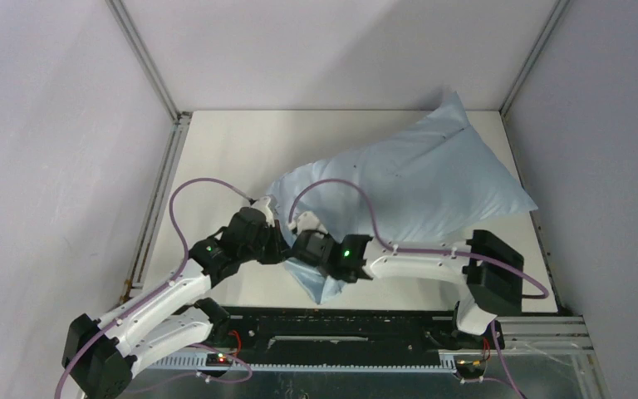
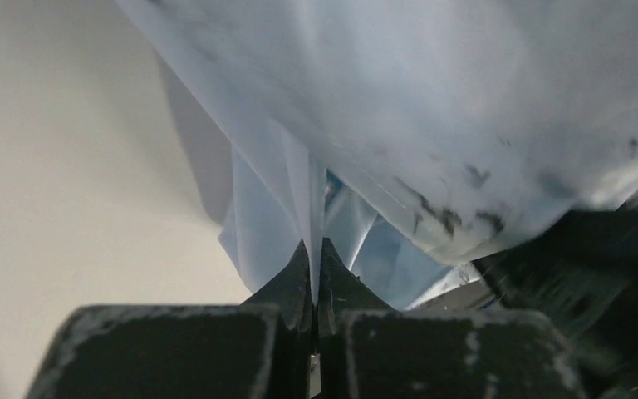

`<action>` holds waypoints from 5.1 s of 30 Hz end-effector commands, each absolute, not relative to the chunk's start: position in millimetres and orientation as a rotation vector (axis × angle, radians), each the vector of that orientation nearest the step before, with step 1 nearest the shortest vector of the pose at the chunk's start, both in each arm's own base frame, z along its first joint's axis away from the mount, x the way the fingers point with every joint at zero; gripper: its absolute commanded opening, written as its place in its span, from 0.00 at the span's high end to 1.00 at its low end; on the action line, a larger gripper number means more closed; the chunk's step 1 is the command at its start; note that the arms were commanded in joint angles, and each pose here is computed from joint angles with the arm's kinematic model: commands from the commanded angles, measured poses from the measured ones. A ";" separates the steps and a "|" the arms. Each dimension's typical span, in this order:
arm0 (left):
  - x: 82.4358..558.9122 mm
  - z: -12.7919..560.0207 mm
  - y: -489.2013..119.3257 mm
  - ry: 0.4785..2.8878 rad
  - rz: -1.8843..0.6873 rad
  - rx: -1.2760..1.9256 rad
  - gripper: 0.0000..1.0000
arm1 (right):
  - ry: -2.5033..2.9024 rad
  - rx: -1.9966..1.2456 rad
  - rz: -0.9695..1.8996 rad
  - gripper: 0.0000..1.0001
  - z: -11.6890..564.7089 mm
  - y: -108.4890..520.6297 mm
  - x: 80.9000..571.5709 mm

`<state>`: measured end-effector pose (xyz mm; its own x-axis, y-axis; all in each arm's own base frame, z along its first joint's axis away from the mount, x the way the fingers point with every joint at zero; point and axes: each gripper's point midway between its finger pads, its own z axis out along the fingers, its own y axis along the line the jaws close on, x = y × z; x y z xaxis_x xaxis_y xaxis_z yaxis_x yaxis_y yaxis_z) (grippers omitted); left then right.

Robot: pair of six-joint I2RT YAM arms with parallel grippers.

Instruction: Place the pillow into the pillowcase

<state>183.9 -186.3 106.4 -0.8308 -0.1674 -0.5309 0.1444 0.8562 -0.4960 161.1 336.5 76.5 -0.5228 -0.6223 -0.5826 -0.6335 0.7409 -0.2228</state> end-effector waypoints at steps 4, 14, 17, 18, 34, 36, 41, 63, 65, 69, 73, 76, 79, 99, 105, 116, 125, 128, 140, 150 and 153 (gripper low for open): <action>144.7 124.4 -215.4 2.453 -0.915 0.311 1.00 | 2.316 -0.574 0.577 1.00 135.5 380.5 209.2; 115.5 228.7 -237.0 2.132 -1.286 0.461 1.00 | 2.438 -0.473 0.692 1.00 89.0 408.9 211.1; 118.7 245.6 -235.8 2.081 -1.291 0.433 1.00 | 2.475 -0.483 0.686 1.00 71.7 413.1 205.8; 123.5 248.2 -233.2 2.071 -1.266 0.402 1.00 | 2.488 -0.490 0.687 1.00 67.1 413.6 203.7; 200.4 169.7 -160.0 2.258 -0.784 -0.198 1.00 | 2.321 -0.579 0.699 0.42 166.3 391.5 179.8; 202.0 168.7 -162.3 2.258 -0.794 -0.192 1.00 | 2.295 -0.608 0.666 0.41 172.4 389.1 172.8; 203.1 175.5 -164.8 2.244 -0.810 -0.176 1.00 | 2.328 -0.620 0.538 0.54 154.6 379.3 173.7; 209.6 147.8 -154.7 2.303 -0.727 -0.254 1.00 | 2.264 -0.596 0.435 0.42 162.8 379.0 184.8; 207.9 132.3 -152.9 2.330 -0.711 -0.270 0.92 | 2.223 -0.596 0.444 0.42 184.5 378.3 183.5; 204.8 134.2 -145.8 2.305 -0.693 -0.289 0.68 | 2.181 -0.647 0.403 0.43 197.3 383.0 186.8; 200.6 143.8 -136.8 2.288 -0.656 -0.292 0.64 | 2.163 -0.738 0.358 0.42 193.1 400.7 189.7; 198.0 144.5 -127.4 2.285 -0.609 -0.314 0.62 | 2.160 -0.823 0.293 0.42 181.7 414.4 186.7; 194.8 144.0 -116.6 2.280 -0.558 -0.342 0.64 | 2.152 -0.882 0.247 0.42 171.7 423.9 180.6; 216.7 225.0 -191.1 2.015 -1.067 -0.125 1.00 | 2.095 -0.729 0.565 1.00 270.8 416.9 186.8; 251.1 241.1 -211.5 1.854 -1.187 -0.208 1.00 | 2.045 -0.662 0.854 1.00 326.2 409.0 179.4; 341.6 169.9 -251.6 1.938 -1.029 -0.472 1.00 | 2.073 -0.618 1.052 1.00 313.6 431.4 176.1; 316.8 177.6 -254.1 1.977 -1.014 -0.330 0.85 | 2.095 -0.589 1.073 1.00 300.2 423.7 182.0; 300.2 183.0 -248.7 1.987 -1.010 -0.302 0.75 | 2.087 -0.584 1.075 1.00 302.0 421.9 184.0; 254.8 178.0 -203.8 2.027 -0.891 -0.302 0.72 | 2.105 -0.582 1.065 1.00 292.7 421.4 189.1; 236.5 188.0 -180.4 2.013 -0.831 -0.293 0.75 | 2.120 -0.584 1.049 1.00 285.6 421.5 192.3; 236.7 187.2 -178.4 2.015 -0.815 -0.291 0.78 | 2.123 -0.584 1.050 1.00 284.6 422.1 192.7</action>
<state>238.6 -186.4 195.8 -0.5617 -0.5280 -0.6370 0.1178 0.7111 -0.6932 190.5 420.7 269.4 -0.6784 -0.1221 -0.7244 -0.6343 0.5950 0.4937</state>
